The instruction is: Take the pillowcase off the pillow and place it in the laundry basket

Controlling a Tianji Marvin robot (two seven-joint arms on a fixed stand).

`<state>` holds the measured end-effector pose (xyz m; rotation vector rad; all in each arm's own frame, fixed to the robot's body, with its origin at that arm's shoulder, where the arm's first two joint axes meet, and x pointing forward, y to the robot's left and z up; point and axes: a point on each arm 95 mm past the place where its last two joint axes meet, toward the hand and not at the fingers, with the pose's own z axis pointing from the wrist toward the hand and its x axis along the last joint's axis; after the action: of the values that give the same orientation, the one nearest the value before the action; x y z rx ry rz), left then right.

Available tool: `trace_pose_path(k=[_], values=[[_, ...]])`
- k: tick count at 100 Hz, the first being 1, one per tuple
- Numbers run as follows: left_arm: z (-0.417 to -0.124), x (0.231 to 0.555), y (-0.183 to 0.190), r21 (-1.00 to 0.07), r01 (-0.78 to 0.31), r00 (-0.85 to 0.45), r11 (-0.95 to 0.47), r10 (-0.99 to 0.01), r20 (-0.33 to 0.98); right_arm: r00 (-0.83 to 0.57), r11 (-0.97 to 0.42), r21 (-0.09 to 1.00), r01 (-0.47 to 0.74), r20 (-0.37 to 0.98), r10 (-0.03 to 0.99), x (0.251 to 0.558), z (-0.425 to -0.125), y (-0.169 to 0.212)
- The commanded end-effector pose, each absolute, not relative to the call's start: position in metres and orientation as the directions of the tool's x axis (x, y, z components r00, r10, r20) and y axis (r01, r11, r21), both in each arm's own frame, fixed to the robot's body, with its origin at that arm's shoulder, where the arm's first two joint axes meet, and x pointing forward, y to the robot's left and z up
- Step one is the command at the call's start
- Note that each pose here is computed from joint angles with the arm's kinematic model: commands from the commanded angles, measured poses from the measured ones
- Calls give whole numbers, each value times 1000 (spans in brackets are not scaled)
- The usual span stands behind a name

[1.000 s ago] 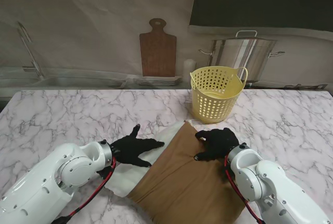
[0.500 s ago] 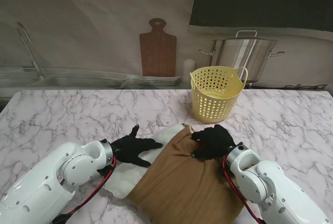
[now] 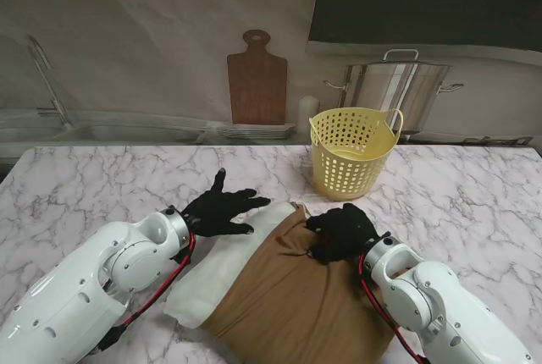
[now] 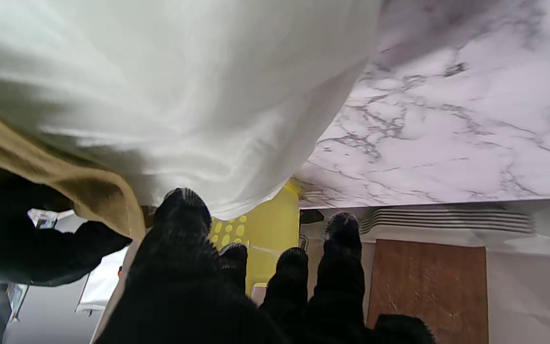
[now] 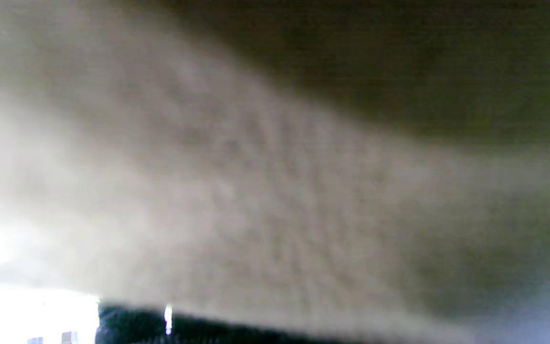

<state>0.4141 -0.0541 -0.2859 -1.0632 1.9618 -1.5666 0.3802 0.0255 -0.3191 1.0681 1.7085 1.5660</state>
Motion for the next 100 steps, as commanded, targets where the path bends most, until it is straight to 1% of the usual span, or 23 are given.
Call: trace_pose_path(k=[1, 13, 26, 60, 70, 86, 100], values=[[-287, 417, -61, -942, -327, -626, 72, -763, 159, -516, -9, 982, 188, 107, 850, 378, -325, 29], [-297, 415, -72, -929, -367, -639, 51, -739, 213, -515, -15, 983, 183, 109, 850, 379, -325, 29], [-307, 412, -77, -916, -393, -657, 79, -721, 220, -514, -20, 987, 161, 101, 852, 384, -325, 28], [-323, 407, -54, -878, -453, -624, 153, -759, 189, -542, -18, 995, 95, 67, 837, 412, -319, 35], [-327, 404, -50, -870, -468, -616, 155, -764, 195, -553, -43, 995, 90, 86, 829, 419, -319, 40], [-335, 399, -52, -859, -483, -633, 168, -745, 210, -564, -52, 994, 97, 98, 820, 419, -320, 44], [-345, 395, -57, -811, -531, -651, 244, -731, 206, -556, -8, 993, 117, 72, 828, 413, -325, 36]])
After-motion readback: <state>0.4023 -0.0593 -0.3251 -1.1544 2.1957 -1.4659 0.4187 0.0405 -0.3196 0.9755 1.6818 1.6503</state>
